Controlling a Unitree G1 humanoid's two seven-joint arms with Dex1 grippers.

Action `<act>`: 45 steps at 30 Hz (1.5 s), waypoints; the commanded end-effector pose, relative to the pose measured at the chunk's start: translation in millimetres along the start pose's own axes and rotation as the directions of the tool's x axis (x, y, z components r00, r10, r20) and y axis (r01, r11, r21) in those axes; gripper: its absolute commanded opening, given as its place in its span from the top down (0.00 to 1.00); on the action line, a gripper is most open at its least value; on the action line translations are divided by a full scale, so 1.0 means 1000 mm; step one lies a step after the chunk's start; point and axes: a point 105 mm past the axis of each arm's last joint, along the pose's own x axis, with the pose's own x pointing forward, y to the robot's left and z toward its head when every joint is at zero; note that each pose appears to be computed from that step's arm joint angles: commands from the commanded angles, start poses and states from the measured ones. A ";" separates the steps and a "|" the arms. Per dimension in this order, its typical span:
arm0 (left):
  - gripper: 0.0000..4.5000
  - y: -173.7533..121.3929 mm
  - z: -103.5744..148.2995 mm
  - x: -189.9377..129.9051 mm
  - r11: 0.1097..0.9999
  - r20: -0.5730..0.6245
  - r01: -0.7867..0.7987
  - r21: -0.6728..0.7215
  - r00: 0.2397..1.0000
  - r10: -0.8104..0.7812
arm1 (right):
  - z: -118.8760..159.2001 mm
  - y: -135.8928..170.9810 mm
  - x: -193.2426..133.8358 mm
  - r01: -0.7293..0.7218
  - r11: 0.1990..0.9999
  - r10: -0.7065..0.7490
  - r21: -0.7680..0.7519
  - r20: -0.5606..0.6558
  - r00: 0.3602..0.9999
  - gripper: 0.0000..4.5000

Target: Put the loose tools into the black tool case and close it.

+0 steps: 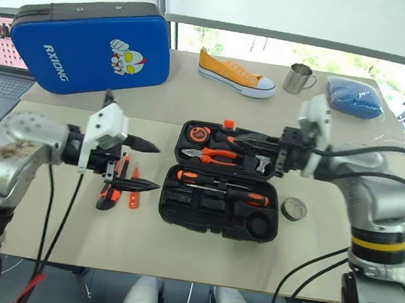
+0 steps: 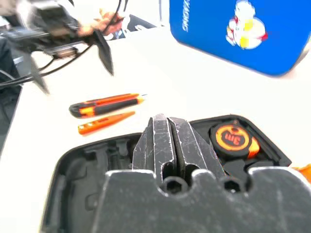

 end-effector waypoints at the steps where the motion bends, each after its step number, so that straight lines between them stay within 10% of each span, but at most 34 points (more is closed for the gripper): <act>1: 0.00 -0.005 -0.010 -0.040 0.974 -0.031 -0.224 -0.038 0.974 0.223 | 0.007 0.024 0.000 -0.101 0.989 0.102 -0.105 0.005 0.995 0.99; 7: 0.00 -0.037 -0.072 -0.119 0.822 -0.252 -0.541 -0.176 0.832 0.494 | 0.006 0.043 0.005 -0.213 0.960 0.216 -0.181 -0.003 0.976 0.99; 14: 0.00 -0.043 -0.085 -0.130 0.787 -0.360 -0.592 -0.176 0.783 0.508 | 0.010 0.046 0.005 -0.240 0.952 0.246 -0.190 0.007 0.969 0.50; 21: 0.00 -0.028 -0.038 -0.070 0.812 -0.365 -0.466 -0.351 0.867 0.339 | 0.006 0.057 0.004 -0.218 0.962 0.225 -0.166 0.026 0.974 0.01; 45: 0.00 0.011 -0.011 0.008 0.697 -0.604 -0.441 -0.564 0.797 0.016 | -0.005 0.074 0.019 0.003 0.991 0.012 -0.132 0.113 0.994 0.01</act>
